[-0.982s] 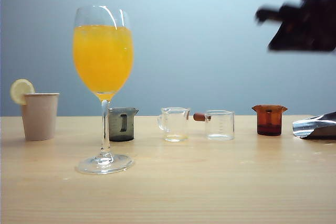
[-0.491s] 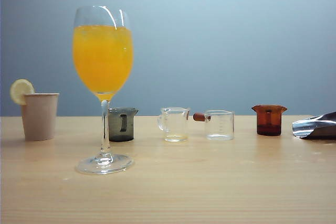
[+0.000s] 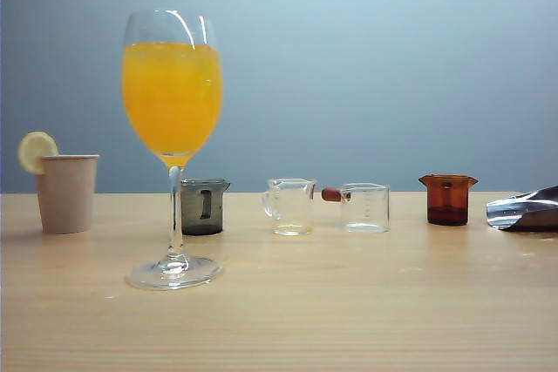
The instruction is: Pick up the third measuring cup from the left, pour the pineapple juice inside into the goblet, and finally put the measuring cup back in its original place.
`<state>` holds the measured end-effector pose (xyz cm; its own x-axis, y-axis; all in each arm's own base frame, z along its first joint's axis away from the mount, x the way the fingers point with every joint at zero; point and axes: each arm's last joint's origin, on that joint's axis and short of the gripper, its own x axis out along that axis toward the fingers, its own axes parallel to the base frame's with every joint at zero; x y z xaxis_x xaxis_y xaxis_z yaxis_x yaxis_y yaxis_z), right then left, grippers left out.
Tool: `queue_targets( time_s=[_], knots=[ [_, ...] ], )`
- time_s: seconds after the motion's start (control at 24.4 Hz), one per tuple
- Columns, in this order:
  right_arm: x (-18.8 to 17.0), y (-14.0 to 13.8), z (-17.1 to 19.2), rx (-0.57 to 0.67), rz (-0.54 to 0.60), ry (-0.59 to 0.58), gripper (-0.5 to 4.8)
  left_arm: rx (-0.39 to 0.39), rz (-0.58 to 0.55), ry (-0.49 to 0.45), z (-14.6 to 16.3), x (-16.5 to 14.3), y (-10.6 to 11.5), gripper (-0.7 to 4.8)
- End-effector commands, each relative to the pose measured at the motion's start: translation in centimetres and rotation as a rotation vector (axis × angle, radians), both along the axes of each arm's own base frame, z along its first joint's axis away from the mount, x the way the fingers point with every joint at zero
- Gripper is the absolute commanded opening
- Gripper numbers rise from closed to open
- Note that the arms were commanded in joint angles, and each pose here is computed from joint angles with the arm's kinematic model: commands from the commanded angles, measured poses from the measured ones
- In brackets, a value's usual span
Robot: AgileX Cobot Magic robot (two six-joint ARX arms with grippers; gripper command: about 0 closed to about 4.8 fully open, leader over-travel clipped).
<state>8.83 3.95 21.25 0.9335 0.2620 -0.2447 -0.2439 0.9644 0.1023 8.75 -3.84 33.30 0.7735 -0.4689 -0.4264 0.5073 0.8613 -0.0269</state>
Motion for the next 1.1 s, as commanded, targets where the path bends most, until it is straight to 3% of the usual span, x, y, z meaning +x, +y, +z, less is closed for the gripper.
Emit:
queue_targets(
  time_s=[0.04,0.2,0.41,0.57,0.74,0.9,0.98,1.1],
  knots=[
    [0.4,0.2,-1.5,0.01,0.004,-0.007,-0.03,-0.044,0.069,-0.023,0.0,-0.5,1.2,-0.05],
    [0.6,0.3,-3.3,0.025,0.012,-0.029,-0.03,-0.028,0.219,-0.072,-0.4,-1.4,2.3,-0.05],
    [0.8,0.0,-5.1,0.034,-0.026,0.001,-0.03,-0.037,0.268,-0.123,-1.4,-3.0,2.8,-0.05],
    [1.5,-1.6,-5.8,0.07,-0.161,-0.066,-0.03,-0.031,0.296,-0.099,-5.2,-3.4,3.0,-0.05],
    [1.8,-3.4,-5.5,0.1,-0.226,-0.099,-0.03,-0.076,0.305,-0.317,-6.3,-2.8,3.1,-0.05],
    [1.9,-4.5,-5.3,0.098,-0.323,-0.122,-0.02,-0.095,0.299,-0.405,-8.6,-2.3,3.0,-0.05],
    [1.8,-4.7,-5.3,0.097,-0.342,-0.124,-0.03,-0.094,0.3,-0.403,-10.0,-2.1,3.0,-0.05],
    [1.8,-4.7,-5.3,0.097,-0.343,-0.123,-0.03,-0.079,0.301,-0.328,-12.3,-1.3,3.0,-0.05]
  ],
)
